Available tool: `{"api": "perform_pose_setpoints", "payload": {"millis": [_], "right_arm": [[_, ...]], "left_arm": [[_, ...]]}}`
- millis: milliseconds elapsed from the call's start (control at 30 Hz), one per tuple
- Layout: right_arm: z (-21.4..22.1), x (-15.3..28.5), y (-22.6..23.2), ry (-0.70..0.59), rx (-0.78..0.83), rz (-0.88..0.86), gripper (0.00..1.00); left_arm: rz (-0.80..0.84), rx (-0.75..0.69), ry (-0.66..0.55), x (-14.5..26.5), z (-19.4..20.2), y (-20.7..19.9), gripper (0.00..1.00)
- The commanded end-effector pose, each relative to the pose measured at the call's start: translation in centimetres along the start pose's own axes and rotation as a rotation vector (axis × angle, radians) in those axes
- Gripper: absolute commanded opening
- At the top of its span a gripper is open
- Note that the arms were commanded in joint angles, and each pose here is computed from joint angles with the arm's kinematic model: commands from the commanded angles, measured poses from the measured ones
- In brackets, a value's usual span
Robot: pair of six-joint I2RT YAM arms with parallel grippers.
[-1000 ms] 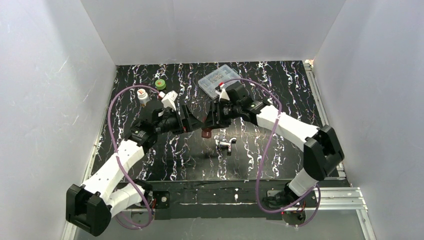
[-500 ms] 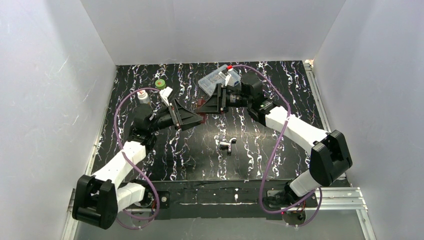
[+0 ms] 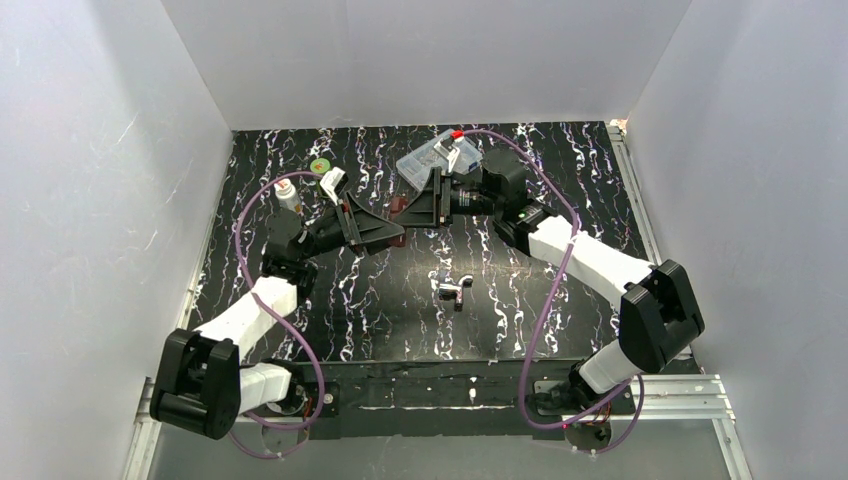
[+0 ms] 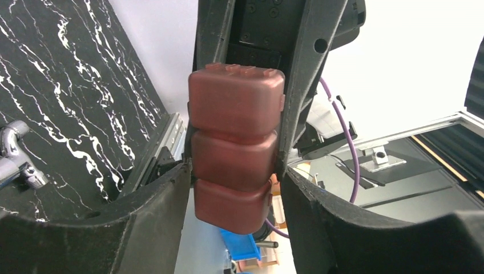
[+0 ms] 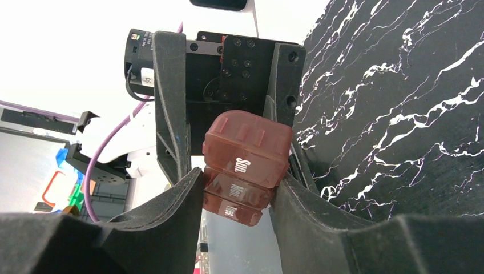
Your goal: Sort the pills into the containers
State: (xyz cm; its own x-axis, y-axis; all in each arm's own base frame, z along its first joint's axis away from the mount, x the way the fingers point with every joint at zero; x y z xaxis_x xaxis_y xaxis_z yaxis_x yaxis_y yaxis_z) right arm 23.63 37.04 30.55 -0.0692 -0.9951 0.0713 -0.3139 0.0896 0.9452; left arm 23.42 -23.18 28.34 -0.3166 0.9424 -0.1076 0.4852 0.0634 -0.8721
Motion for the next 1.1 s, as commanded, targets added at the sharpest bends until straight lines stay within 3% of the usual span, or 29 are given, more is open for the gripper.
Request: {"api": "perform_pose_setpoints", "payload": {"millis": [0, 67, 233, 333, 400, 433, 500, 633, 800, 1067], "right_arm": [[0.0, -0.1, 1.3, -0.011, 0.041, -0.05, 0.23], [-0.2, -0.3, 1.4, -0.016, 0.046, -0.055, 0.23], [-0.7, -0.8, 1.5, -0.032, 0.04, -0.064, 0.23], [-1.0, -0.9, 1.3, -0.043, 0.039, -0.058, 0.29], [-1.0, -1.0, 1.2, -0.051, 0.046, -0.041, 0.39], [-1.0, -0.9, 1.0, -0.055, 0.049, -0.023, 0.51], [-1.0, -0.7, 0.7, -0.074, 0.058, 0.016, 0.77], [-1.5, 0.1, -0.2, -0.125, 0.073, 0.13, 0.98], [-2.1, 1.5, -1.6, -0.188, 0.034, 0.296, 0.97], [-2.8, 1.5, -1.3, -0.211, -0.016, 0.362, 0.77]], "left_arm": [[0.038, -0.008, 0.014, 0.4, 0.3, -0.7, 0.57], [0.043, -0.005, 0.018, 0.5, 0.5, -0.8, 0.54], [0.051, 0.016, 0.011, 0.5, 0.6, -0.7, 0.36], [0.055, 0.024, 0.018, 0.6, 0.6, -0.8, 0.17], [0.045, 0.03, 0.024, 0.6, 0.8, -0.6, 0.02], [0.031, 0.037, 0.03, 0.6, 0.9, -0.3, 0.0], [0.006, 0.04, 0.036, 0.6, 1.0, 0.0, 0.0], [-0.074, 0.012, 0.071, 0.9, 1.6, 0.8, 0.0], [-0.153, -0.033, 0.09, 1.4, 1.9, 1.2, 0.0], [-0.212, -0.065, 0.121, 1.8, 2.3, 1.8, 0.0]]}}
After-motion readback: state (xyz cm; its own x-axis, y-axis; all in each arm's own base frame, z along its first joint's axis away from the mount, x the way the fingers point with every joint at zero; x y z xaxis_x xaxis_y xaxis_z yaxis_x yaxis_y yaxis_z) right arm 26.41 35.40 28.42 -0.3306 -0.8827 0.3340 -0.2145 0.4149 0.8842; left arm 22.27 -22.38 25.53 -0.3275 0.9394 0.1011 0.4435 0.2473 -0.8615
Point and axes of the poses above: each gripper's point midway between its finger pads, its own x axis back along the fingers, its own y axis along the line the jaws close on, z = x × y, the point moved 1 cm from there along x, back along the fingers, and after that the axes turned 11 degrees about -x, right-handed, at the moved point
